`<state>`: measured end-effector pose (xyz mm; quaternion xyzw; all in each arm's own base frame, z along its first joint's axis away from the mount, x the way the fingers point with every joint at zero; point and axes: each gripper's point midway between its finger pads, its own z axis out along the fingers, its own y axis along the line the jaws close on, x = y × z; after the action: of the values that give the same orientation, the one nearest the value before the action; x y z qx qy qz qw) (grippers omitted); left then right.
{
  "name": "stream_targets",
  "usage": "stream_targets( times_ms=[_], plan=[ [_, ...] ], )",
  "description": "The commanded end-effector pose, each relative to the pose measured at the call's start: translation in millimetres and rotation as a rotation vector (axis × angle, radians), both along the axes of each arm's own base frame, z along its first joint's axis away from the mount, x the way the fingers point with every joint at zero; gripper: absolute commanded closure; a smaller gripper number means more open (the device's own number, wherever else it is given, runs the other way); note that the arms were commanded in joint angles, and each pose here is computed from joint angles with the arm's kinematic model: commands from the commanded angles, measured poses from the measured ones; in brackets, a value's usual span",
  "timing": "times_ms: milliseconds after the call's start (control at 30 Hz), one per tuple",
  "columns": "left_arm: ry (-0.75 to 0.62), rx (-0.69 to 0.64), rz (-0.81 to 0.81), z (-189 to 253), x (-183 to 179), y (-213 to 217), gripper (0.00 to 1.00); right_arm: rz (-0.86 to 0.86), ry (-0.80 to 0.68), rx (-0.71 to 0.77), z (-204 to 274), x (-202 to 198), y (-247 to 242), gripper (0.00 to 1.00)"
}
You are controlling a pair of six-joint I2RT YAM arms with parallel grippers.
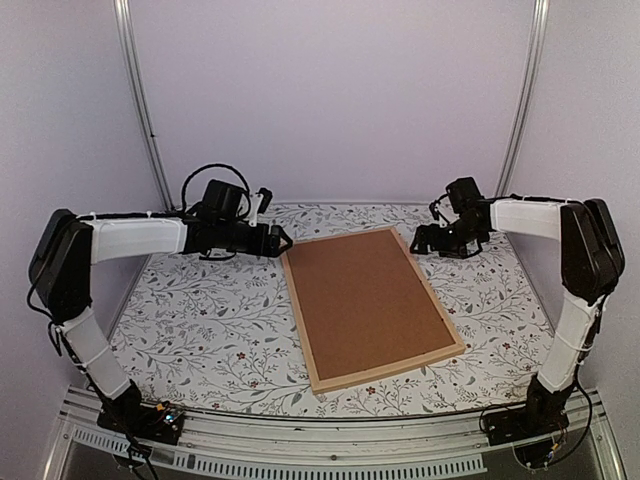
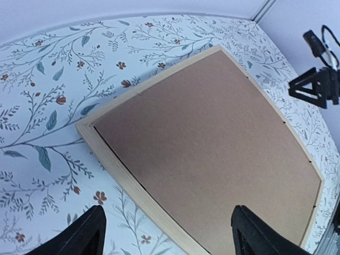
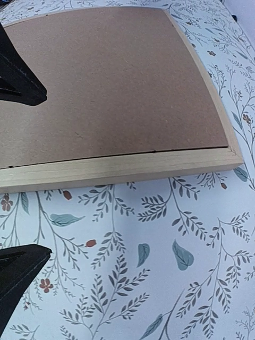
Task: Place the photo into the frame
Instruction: Place the backboard on the mat board, then rotate the photo frame at the center of the board.
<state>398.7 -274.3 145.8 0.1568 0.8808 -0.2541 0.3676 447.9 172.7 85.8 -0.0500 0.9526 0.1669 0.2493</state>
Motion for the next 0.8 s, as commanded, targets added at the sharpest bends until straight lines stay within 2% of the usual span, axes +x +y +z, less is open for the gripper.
stream_targets(
  times_ms=[0,333,500,767],
  plan=[
    [-0.037,0.040,-0.105,-8.6,32.7,-10.3,0.16,-0.005,-0.009,0.044,12.3,-28.1,-3.1,0.05],
    [-0.016,0.183,-0.203,-61.4,106.4,-47.6,0.16,-0.004,0.043,0.071,3.2,-84.4,-13.7,0.05],
    [0.018,0.179,-0.254,-80.9,114.7,-61.6,0.17,-0.003,0.060,0.082,-2.8,-93.5,-14.1,0.05],
    [0.058,0.159,-0.291,-98.9,108.7,-69.0,0.19,-0.003,0.082,0.079,-12.6,-98.2,-14.8,0.05]
  ],
)
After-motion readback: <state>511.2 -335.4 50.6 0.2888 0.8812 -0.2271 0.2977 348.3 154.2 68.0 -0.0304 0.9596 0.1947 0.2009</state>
